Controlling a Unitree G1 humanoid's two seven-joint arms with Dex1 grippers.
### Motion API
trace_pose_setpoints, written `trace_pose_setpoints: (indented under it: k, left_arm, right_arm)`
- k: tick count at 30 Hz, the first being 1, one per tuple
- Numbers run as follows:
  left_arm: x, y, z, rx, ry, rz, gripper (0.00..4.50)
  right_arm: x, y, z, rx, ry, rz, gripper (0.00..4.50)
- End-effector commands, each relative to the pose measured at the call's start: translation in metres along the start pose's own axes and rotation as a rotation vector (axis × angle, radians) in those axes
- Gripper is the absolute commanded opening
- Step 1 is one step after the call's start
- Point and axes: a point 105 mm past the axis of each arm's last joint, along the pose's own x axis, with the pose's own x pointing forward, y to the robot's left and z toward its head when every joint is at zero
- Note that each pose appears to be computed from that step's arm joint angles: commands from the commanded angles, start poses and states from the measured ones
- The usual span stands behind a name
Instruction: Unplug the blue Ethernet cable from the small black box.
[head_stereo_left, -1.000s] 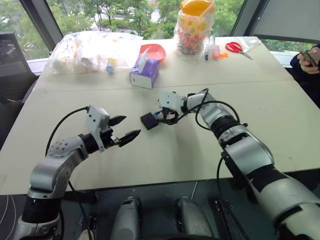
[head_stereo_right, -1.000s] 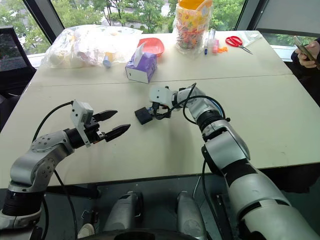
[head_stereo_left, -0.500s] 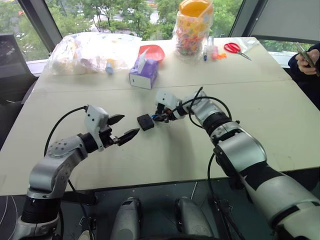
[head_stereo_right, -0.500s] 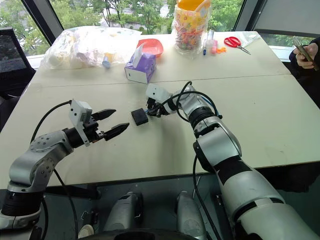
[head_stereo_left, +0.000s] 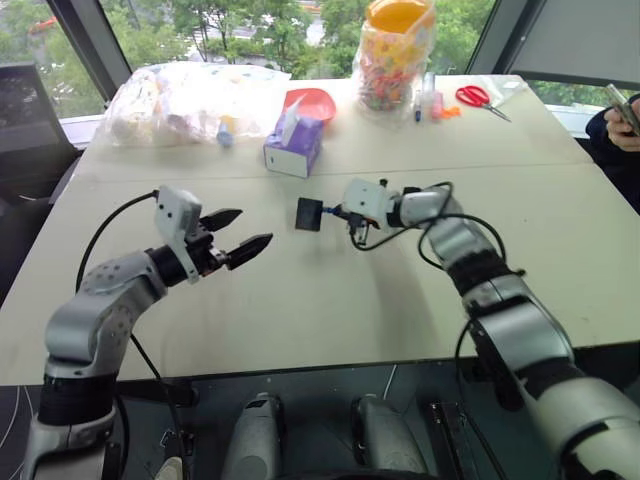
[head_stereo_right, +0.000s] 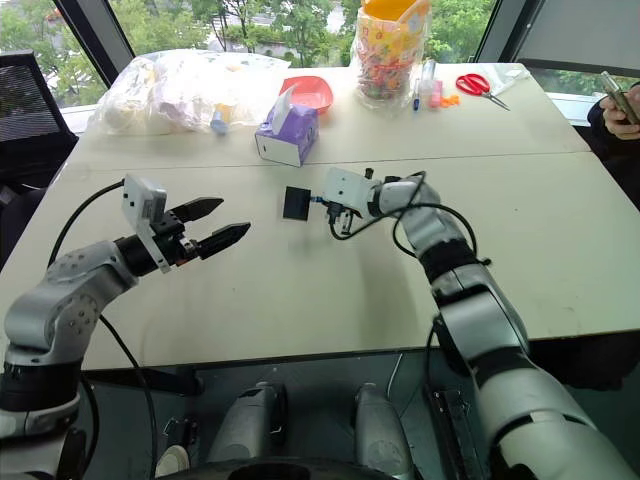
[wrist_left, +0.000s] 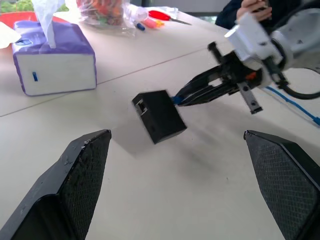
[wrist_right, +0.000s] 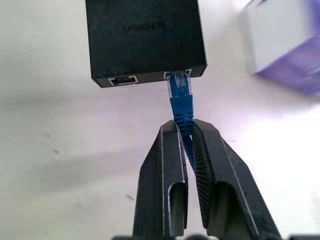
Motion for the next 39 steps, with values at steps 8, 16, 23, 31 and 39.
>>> trace_pose_setpoints:
  k: [8,16,23,31,39]
  left_arm:
    - [0.013,-0.015,0.021,-0.121,0.007,-0.252,4.5]
    - [0.021,-0.019,0.027,-0.145,-0.005,-0.327,4.5]
    - [0.025,-0.025,0.023,-0.14,0.0,-0.357,3.92]
    - [0.029,-0.026,0.018,-0.14,-0.001,-0.367,0.47]
    - [0.022,-0.026,0.015,-0.119,0.049,-0.4,0.5]
  right_arm:
    - [-0.046,0.0,0.08,-0.436,-0.217,-0.312,0.03]
    - [-0.047,0.019,0.094,-0.502,-0.248,-0.269,0.03]
    - [-0.049,0.022,0.102,-0.534,-0.272,-0.256,0.0]
    - [-0.051,0.024,0.106,-0.542,-0.281,-0.233,0.0]
    - [-0.055,0.018,0.093,-0.236,-0.273,-0.059,0.0]
